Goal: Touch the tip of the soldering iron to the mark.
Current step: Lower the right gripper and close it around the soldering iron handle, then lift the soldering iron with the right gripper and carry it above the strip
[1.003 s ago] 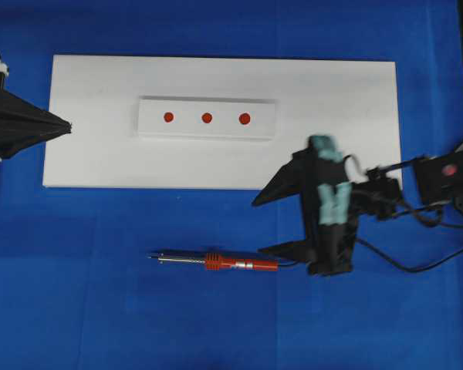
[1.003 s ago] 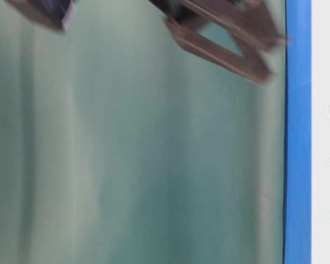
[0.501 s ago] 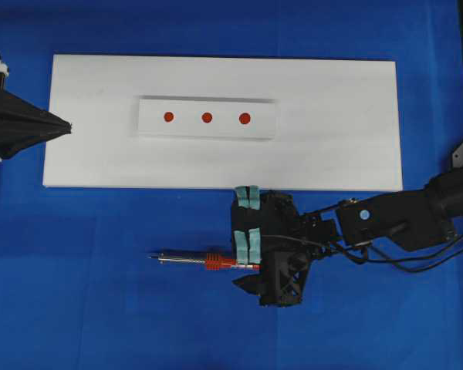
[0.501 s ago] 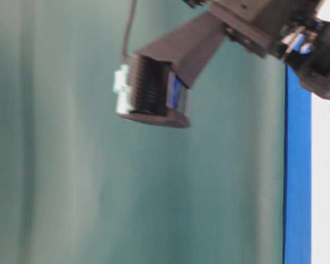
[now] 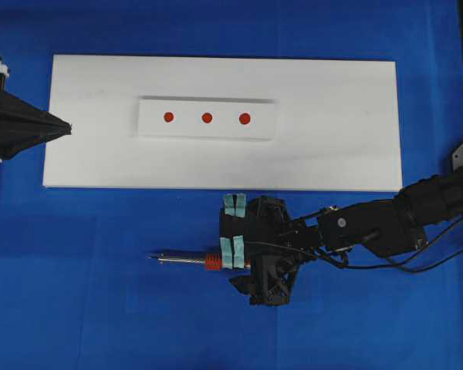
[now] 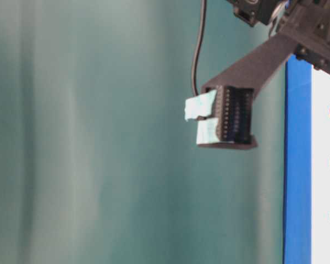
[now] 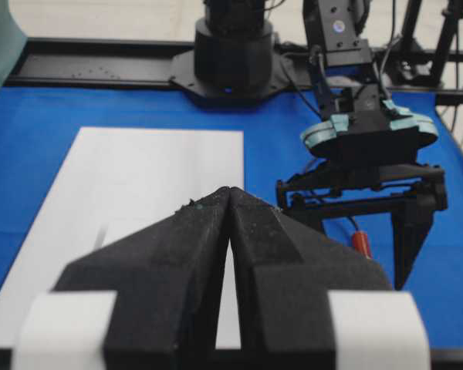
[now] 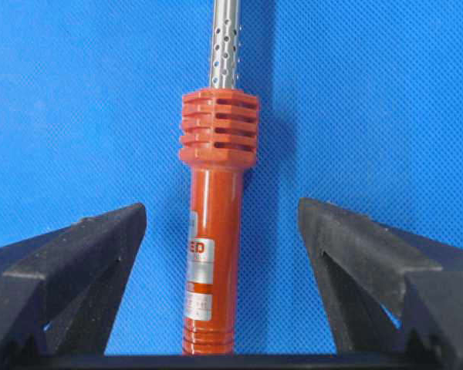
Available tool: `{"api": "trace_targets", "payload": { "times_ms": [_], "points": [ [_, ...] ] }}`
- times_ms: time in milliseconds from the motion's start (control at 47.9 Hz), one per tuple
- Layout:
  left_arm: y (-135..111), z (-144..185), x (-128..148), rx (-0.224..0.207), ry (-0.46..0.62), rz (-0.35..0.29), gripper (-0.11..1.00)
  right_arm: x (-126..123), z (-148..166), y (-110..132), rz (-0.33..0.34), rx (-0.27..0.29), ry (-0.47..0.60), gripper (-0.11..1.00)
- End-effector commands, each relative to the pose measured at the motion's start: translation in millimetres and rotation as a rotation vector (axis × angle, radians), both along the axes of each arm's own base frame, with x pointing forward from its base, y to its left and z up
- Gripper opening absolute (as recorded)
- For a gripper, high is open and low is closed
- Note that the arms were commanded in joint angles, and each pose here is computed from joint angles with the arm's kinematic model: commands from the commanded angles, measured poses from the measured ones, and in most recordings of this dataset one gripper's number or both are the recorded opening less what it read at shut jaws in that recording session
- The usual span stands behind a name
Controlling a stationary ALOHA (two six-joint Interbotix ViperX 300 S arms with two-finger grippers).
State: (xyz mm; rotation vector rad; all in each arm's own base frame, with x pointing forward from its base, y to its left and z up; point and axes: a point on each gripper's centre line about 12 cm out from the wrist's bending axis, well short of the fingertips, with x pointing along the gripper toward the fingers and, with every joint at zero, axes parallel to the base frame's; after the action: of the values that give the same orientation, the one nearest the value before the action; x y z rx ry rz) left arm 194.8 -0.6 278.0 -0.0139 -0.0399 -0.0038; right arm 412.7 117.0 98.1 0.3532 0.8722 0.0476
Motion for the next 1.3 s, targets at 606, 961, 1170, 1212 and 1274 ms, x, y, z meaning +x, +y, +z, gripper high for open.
{"api": "trace_targets", "payload": {
  "times_ms": [606,961,1170,1212,1274],
  "points": [
    [0,4,1,0.000,-0.015,-0.002,0.00,7,7,5,0.008,0.019,-0.082,0.07],
    [0,5,1,0.000,-0.017,-0.002,0.00,1,42,0,0.005,0.017,-0.081,0.07],
    [0,4,1,-0.002,-0.015,-0.002,0.00,-11,87,-6,0.029,-0.026,-0.065,0.07],
    [0,4,1,0.000,-0.015,-0.002,0.00,-13,95,-7,0.035,-0.038,-0.062,0.07],
    [0,5,1,-0.002,-0.017,-0.002,0.00,-15,107,-8,0.041,-0.056,-0.059,0.07]
  ]
}}
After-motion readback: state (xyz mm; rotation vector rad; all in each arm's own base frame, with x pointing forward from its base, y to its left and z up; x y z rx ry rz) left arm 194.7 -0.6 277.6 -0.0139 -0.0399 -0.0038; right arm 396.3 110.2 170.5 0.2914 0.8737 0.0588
